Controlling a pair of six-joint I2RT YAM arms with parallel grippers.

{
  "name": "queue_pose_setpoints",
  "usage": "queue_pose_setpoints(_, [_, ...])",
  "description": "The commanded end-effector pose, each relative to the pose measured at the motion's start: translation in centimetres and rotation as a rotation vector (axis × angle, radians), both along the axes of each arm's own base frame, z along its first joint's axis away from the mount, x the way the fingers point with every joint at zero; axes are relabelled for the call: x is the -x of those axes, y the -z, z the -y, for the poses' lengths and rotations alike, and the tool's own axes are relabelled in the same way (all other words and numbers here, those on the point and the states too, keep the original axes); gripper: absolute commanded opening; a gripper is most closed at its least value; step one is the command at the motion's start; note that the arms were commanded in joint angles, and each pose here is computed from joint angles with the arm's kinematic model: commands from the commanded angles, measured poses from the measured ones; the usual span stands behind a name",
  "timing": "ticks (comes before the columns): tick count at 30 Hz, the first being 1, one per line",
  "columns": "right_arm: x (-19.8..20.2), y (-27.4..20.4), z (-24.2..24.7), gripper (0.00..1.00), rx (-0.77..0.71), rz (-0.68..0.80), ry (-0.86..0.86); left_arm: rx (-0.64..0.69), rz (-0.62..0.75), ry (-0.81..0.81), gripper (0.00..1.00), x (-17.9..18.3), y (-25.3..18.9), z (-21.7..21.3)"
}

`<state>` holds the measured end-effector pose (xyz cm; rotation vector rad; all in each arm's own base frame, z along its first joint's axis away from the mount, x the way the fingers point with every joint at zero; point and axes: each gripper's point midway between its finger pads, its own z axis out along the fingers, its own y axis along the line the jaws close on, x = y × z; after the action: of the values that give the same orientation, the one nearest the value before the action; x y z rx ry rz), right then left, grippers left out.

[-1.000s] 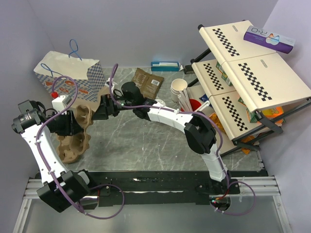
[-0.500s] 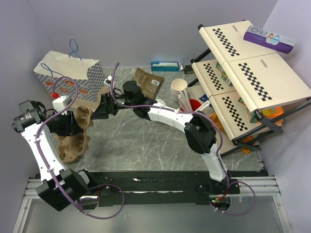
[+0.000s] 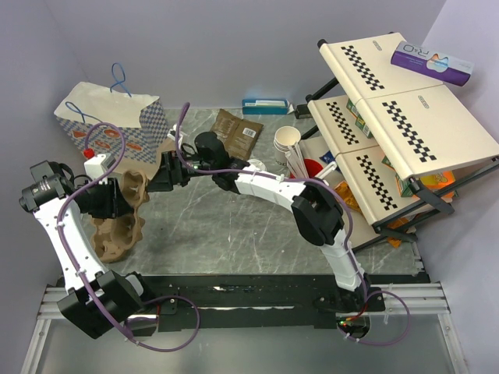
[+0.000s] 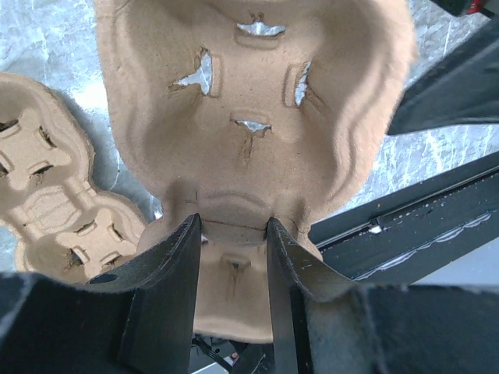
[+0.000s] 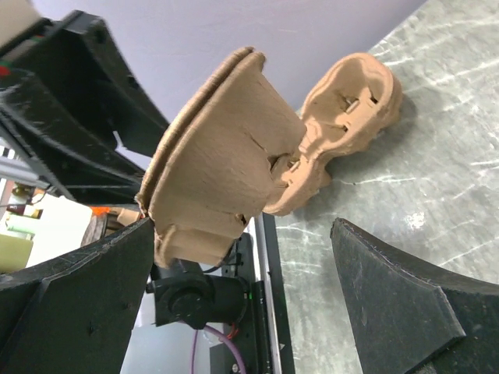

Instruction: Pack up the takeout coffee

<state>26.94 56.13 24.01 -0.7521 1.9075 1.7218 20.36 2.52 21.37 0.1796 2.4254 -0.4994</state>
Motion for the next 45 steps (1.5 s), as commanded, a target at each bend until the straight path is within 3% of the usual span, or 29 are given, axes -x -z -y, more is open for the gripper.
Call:
queue_pose_setpoints(1, [-1.1, -1.3, -0.5, 0.99, -0.030, 0.018, 0.027, 0.020, 0.012, 0.022, 0.01, 0.3, -0.3, 0.6])
queue_pose_setpoints(12, [-1.3, -1.3, -0.8, 0.99, -0.030, 0.014, 0.041, 0.024, 0.025, 0.046, 0.01, 0.3, -0.3, 1.0])
queue_pose_setpoints(20, [-1.2, 1.6, -1.3, 0.99, 0.080, -0.135, 0.125, 0.033, 0.084, 0.090, 0.01, -0.2, -1.5, 1.9])
queue_pose_setpoints(31, [-0.1, 2.0, -2.1, 0.99, 0.123, -0.165, 0.142, 0.024, 0.115, 0.134, 0.01, -1.2, -1.5, 2.8])
queue_pose_setpoints(38, [1.1, 5.7, -1.5, 0.99, 0.218, -0.227, 0.130, 0.099, 0.137, 0.080, 0.01, -2.9, -2.5, 3.5])
queue_pose_setpoints(45, [-0.1, 8.4, 0.3, 0.99, 0.311, -0.237, 0.190, 0.055, 0.167, 0.038, 0.01, -2.9, -4.5, 3.0])
